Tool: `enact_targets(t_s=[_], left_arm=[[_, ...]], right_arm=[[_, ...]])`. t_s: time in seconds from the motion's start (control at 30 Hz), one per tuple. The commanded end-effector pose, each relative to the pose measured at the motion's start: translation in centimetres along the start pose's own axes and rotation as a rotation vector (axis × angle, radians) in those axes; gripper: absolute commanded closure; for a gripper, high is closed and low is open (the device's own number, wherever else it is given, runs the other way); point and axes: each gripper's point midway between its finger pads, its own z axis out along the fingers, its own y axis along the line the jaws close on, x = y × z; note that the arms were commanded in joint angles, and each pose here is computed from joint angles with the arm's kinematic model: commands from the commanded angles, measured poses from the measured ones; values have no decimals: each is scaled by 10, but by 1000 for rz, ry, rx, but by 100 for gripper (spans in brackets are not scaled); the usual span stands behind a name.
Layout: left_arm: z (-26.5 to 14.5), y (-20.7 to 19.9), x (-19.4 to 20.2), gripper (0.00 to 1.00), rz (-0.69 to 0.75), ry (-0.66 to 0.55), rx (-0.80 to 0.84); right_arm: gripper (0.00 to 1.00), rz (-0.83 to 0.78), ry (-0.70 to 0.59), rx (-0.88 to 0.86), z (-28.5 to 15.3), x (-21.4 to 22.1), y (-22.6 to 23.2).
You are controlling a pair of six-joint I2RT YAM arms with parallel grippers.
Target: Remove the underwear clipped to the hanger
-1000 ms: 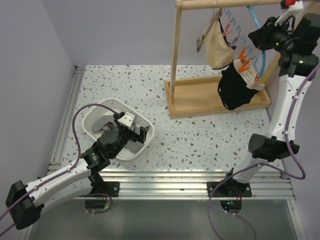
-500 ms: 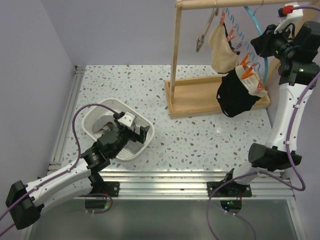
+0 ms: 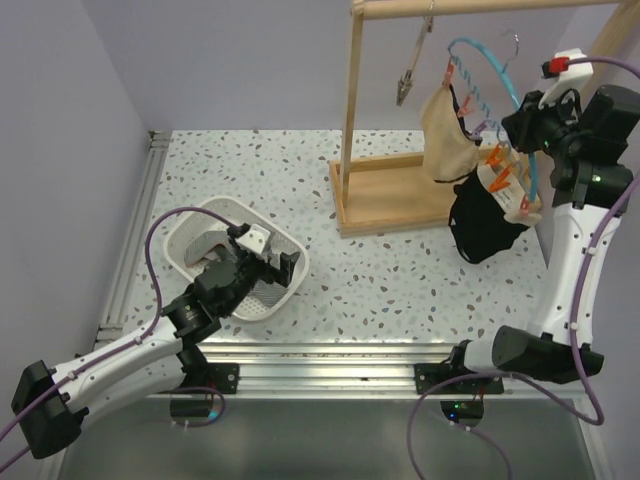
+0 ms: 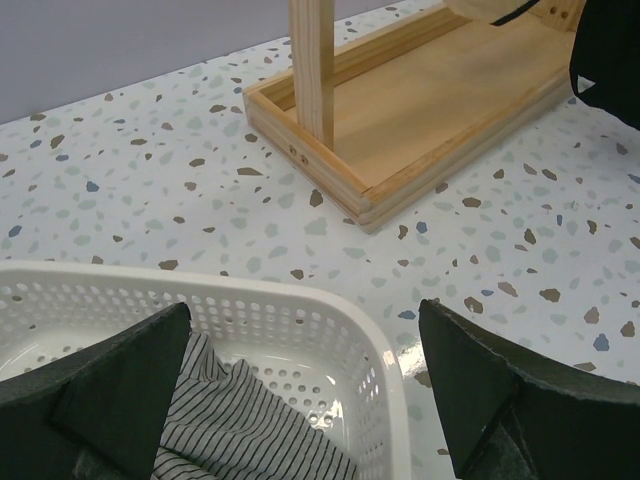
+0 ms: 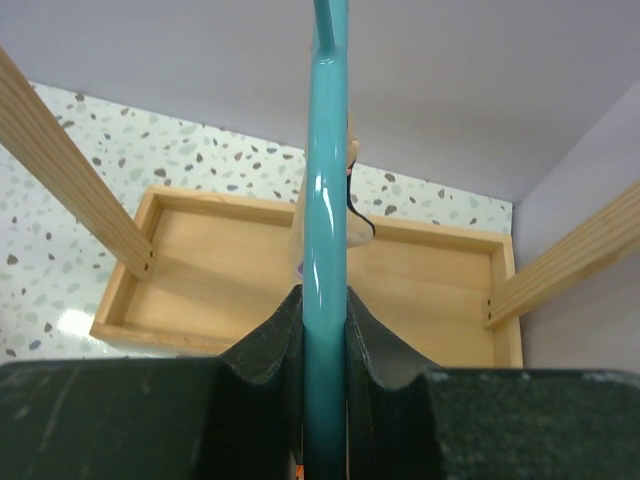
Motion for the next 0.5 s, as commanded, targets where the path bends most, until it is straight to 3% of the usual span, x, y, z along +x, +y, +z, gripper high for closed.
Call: enact_targets(t_s=[0.0,0.27,0.47], left_arm=[[1,-3,-10,0,3,-49,17],[2,-7,-17,0,0,-84,37],[0,-25,-29,0,-8,-163,141]], right_arm=[[100,-126,-72,72,-29,-14,-1],[100,-263,30,16,-85,42,39],[100,-296,77,-218,-123,71,98]])
